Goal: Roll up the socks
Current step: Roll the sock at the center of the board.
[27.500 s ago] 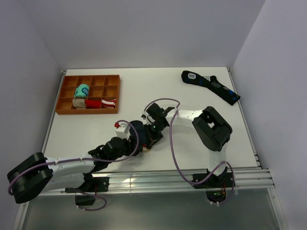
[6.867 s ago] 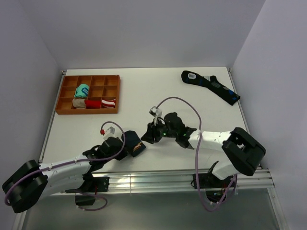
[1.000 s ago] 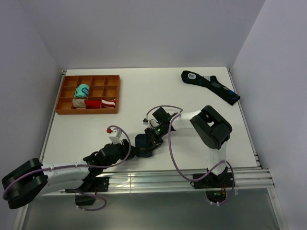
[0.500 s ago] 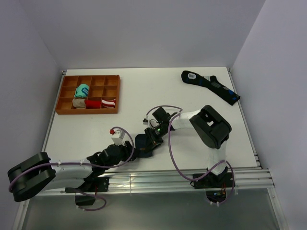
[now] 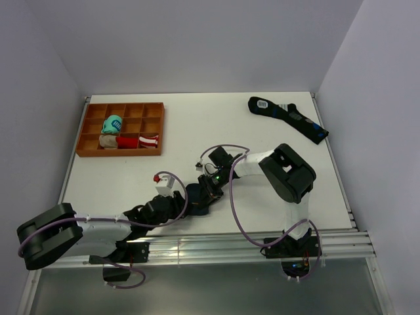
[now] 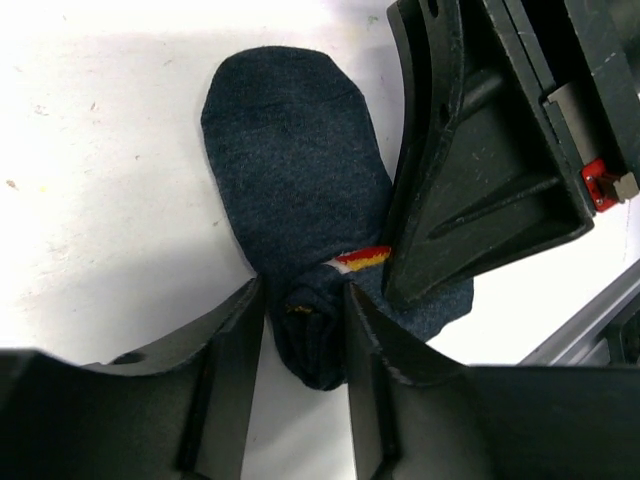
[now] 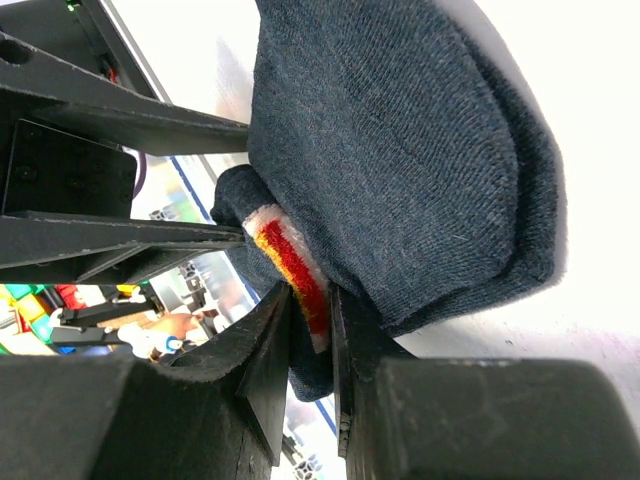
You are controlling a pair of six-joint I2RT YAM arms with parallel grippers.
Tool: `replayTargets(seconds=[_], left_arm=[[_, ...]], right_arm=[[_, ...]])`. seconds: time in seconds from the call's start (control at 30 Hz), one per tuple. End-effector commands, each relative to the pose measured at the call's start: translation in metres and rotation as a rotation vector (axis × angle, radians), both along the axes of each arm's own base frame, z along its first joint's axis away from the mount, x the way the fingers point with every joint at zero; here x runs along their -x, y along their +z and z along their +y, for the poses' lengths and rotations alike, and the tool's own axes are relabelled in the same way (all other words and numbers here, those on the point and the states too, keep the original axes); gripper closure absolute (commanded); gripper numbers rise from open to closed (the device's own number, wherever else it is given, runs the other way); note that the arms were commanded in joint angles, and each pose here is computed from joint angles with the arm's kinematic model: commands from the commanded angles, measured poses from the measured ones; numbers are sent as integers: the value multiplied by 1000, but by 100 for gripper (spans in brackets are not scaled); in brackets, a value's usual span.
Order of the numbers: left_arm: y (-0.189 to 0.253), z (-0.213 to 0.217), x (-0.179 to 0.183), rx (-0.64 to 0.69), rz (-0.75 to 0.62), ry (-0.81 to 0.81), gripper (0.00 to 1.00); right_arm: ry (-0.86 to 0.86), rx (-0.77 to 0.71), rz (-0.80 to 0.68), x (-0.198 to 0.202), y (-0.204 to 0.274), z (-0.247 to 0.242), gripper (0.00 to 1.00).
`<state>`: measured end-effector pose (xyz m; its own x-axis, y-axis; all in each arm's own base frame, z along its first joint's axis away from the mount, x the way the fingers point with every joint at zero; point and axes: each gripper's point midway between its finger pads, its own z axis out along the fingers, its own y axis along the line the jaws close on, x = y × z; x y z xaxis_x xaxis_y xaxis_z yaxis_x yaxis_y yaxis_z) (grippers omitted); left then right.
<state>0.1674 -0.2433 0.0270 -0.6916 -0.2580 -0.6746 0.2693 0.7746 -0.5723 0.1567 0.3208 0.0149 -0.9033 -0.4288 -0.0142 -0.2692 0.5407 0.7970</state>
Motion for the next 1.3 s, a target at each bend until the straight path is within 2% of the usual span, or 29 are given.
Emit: replayTargets(seconds=[0.0,0.07,0.2,0.47,0.63,0.73,1.0,1.07,1.27], left_arm=[[0,-3,-5,-17,-1,19,59],[-1,-3,-5,-20,3,19,60],[-4,0,-5,-35,20,35,71],[-8,-10,-1,-92,98,8,92],[-21,-13,6,-177,203,-4,99],[-28,-13,13,-179,254,-2,100],[-25,-11,21,-187,329,-8,100],[-24,-9,22,-194,353,-14,100],[-21,2,23,-167,407,-19,100]], right_arm=[[6,269,-40,9,-58,-44,90],[6,266,-41,8,-57,-43,90],[3,272,-53,8,-58,-44,88],[-22,233,-122,-2,-51,-39,78],[-60,179,-186,-9,-44,-32,69],[-93,176,-230,-15,-38,-33,64],[-183,142,-386,-34,-22,-34,62],[-237,98,-488,-51,-7,-29,62],[-336,-38,-661,-58,22,-31,57]])
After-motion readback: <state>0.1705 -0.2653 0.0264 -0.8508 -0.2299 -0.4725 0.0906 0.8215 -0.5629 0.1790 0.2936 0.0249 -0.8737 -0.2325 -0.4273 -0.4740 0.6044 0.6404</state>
